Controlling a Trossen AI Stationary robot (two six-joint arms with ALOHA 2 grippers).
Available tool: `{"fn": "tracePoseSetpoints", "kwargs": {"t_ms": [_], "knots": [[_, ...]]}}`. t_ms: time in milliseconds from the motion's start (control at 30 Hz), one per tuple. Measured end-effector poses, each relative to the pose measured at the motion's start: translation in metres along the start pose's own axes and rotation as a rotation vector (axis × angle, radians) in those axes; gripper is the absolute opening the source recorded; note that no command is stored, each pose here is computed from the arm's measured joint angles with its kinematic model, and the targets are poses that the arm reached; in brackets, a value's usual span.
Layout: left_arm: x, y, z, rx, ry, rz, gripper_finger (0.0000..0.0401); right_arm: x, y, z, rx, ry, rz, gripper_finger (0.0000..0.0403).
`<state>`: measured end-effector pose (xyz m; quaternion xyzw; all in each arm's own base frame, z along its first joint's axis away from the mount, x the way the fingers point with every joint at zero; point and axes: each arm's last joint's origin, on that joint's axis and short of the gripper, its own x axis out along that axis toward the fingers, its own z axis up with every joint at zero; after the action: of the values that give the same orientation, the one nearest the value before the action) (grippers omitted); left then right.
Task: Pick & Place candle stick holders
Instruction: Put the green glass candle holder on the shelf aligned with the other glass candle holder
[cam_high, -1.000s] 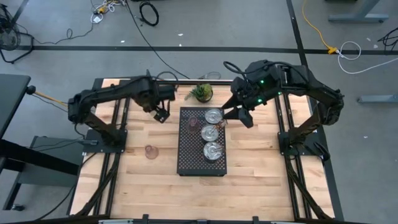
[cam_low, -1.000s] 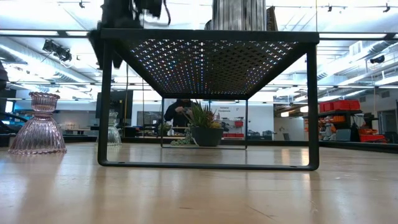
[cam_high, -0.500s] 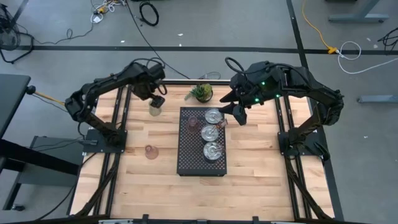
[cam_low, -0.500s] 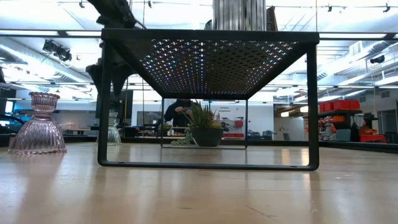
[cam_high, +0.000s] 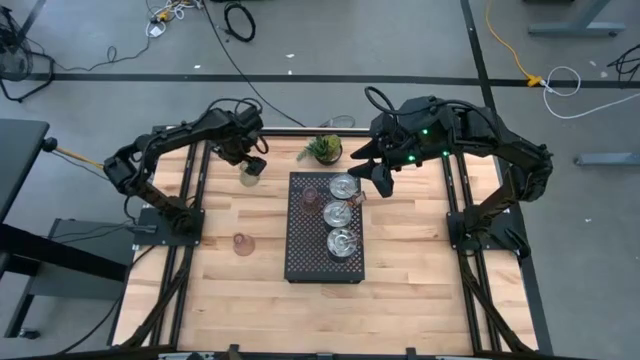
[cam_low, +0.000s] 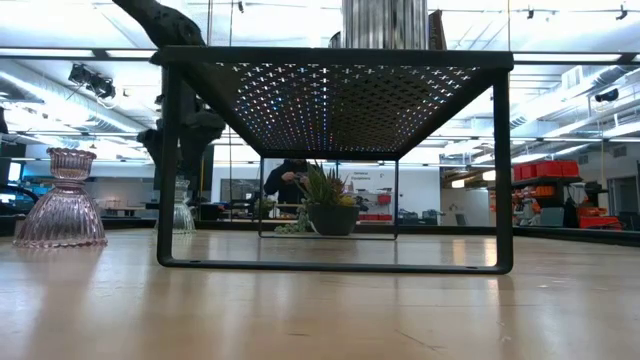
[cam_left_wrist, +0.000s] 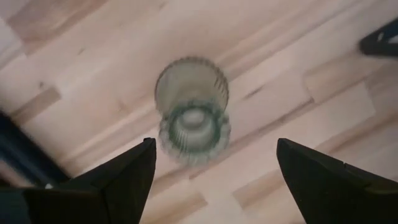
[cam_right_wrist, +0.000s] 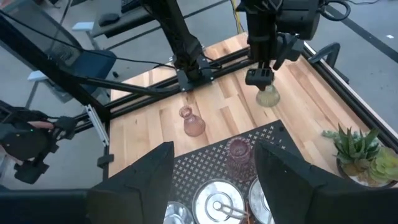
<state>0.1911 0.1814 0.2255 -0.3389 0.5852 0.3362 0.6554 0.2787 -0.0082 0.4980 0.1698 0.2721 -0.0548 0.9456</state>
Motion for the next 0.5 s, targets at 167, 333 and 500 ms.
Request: {"fn": "tracePoseSetpoints", "kwargs": {"t_ms": [167,333,500], "knots": [[0.0055,-0.0008,0.0026,-0.002,-0.043,-0.014,0.0334,0.0000,0.0000,0.0000,0.010,0.000,0.000,0.0222],[0.0082,-0.0003,0.0023,-0.006,-0.028,-0.006,0.0334,0.0000,0.0000,0.0000,0.015,0.000,0.000,0.0222],[0.0081,-0.0001,0.0031,-0.003,-0.038,0.002,0.0303,0.0000,0.0000,0.0000,0.016,0.000,0.000,0.0222]]}}
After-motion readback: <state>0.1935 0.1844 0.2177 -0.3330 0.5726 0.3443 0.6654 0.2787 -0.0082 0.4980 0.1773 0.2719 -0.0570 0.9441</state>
